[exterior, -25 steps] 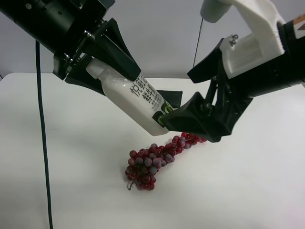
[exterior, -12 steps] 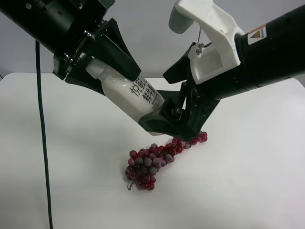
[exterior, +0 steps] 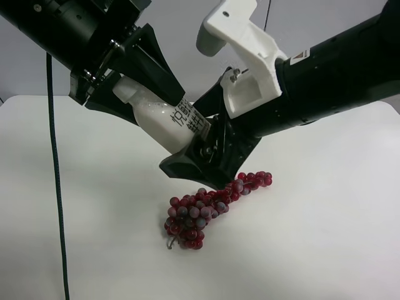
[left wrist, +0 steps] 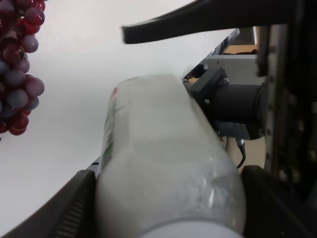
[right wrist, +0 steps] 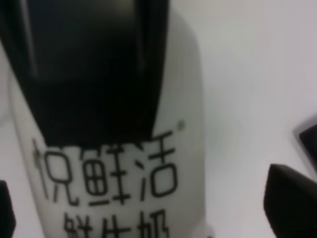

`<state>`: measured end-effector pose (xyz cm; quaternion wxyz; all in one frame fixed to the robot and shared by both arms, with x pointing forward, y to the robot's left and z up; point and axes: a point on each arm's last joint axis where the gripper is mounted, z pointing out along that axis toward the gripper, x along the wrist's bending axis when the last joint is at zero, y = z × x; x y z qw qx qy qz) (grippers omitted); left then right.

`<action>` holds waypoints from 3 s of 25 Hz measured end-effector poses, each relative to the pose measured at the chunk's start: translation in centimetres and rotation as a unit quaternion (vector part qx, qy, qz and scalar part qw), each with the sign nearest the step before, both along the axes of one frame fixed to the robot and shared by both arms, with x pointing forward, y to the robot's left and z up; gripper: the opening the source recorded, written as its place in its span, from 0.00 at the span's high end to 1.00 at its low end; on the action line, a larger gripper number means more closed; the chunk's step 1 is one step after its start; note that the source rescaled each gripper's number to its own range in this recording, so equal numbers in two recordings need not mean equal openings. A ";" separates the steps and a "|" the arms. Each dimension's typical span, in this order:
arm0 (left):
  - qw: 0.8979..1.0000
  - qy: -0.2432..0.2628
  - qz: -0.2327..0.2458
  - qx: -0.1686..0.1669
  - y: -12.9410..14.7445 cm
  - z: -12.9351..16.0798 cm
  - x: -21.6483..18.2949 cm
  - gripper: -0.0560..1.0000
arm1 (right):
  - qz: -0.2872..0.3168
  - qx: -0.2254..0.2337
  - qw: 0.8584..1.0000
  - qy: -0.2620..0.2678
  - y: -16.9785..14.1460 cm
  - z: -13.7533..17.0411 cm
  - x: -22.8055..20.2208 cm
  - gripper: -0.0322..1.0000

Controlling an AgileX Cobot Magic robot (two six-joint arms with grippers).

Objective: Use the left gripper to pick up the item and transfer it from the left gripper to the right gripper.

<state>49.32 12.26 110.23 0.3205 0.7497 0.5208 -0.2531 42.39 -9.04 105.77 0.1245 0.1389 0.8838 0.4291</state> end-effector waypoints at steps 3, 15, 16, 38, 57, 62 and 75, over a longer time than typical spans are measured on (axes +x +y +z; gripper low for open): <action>1.000 0.001 0.001 0.000 0.0 0.0 0.0 0.92 | -0.001 -0.002 1.000 0.002 0.1 -0.2 0.1 0.06; 1.000 0.009 0.008 0.001 0.0 0.0 0.0 0.92 | -0.002 0.000 1.000 0.002 0.1 -0.2 0.1 0.42; 1.000 0.009 0.008 0.001 0.0 0.0 0.0 0.92 | -0.002 0.000 1.000 0.003 0.1 -0.2 0.1 0.47; 1.000 0.015 0.018 -0.002 0.0 0.0 0.1 0.92 | 0.003 0.001 1.000 0.009 0.1 -0.2 0.0 0.96; 1.000 0.005 0.017 -0.018 0.2 0.4 0.2 0.01 | 0.005 -0.004 1.000 0.015 0.2 -0.5 0.0 0.97; 0.999 -0.003 0.042 -0.023 2.1 0.5 1.3 0.01 | 0.005 -0.004 1.000 0.015 0.2 -0.5 0.0 0.97; 0.983 -0.114 0.135 -0.051 8.9 5.6 1.8 0.00 | 0.005 -0.004 1.000 0.016 0.2 -0.5 0.0 0.97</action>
